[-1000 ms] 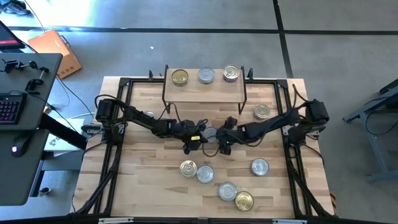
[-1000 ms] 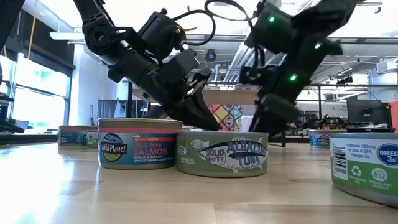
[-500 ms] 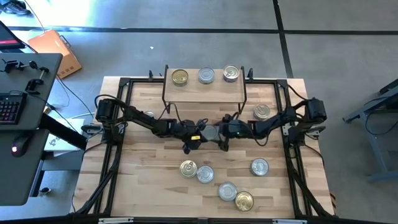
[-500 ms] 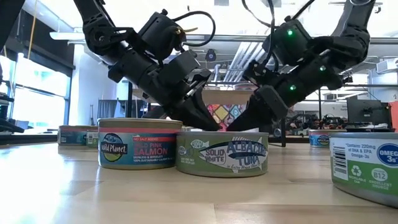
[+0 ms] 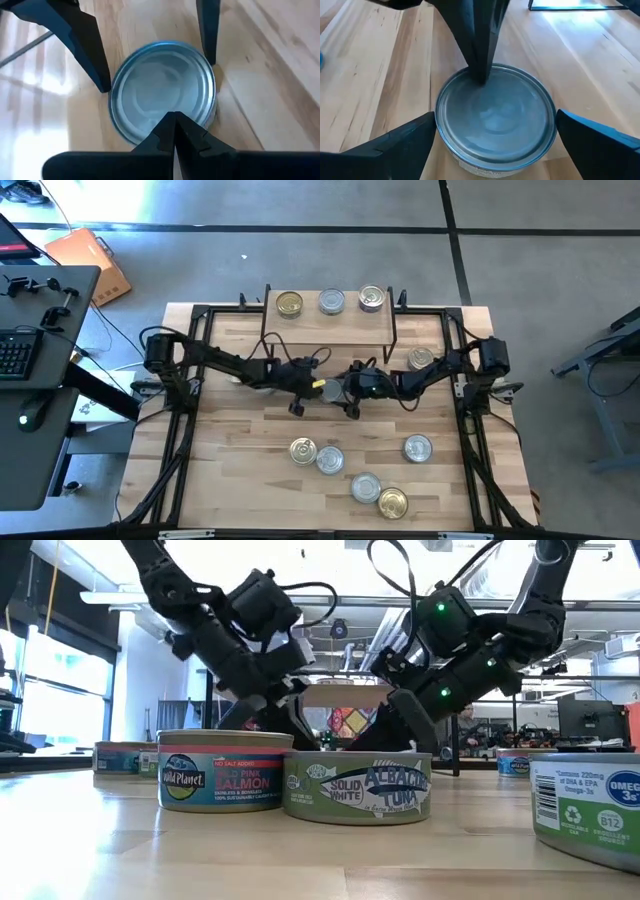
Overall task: Stack canned seafood by type on shelf
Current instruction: Put the top right light green tuna can on the shelf aligned with the other light green can
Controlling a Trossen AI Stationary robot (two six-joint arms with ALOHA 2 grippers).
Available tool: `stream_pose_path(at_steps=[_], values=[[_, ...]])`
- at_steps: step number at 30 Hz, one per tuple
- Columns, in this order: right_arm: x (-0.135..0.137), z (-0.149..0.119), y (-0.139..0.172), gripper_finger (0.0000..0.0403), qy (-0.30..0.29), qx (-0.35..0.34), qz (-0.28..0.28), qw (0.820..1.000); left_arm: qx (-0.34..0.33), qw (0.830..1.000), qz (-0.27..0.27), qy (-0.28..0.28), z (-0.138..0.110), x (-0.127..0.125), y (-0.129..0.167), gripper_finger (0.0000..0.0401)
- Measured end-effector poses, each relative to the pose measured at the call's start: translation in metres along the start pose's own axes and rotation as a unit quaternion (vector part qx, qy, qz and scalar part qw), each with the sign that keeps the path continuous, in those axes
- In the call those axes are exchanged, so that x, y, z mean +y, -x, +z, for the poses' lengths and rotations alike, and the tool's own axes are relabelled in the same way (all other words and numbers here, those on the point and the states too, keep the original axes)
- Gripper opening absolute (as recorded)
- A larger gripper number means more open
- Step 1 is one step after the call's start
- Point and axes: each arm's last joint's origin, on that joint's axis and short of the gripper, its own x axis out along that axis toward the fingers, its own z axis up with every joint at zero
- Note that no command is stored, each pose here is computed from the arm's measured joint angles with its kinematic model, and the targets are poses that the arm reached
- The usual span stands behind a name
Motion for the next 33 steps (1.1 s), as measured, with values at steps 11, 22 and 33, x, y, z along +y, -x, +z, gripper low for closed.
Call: stream_pose_path(at_steps=[11,22,33], values=[[0.000,0.004,0.001,0.0399,-0.010,0.000,0.010,1.000,-0.023,1.000,0.001,0.007,-0.002,0.001,-0.010,0.0000],[-0.003,0.026,0.033,0.0398,-0.024,0.010,0.017,1.000,-0.063,0.998,0.019,0.026,0.020,-0.001,0.012,0.0000],[-0.002,0.000,0.009,0.0398,-0.023,0.051,0.012,0.998,0.040,0.991,-0.011,0.129,0.002,-0.007,0.027,0.0000]])
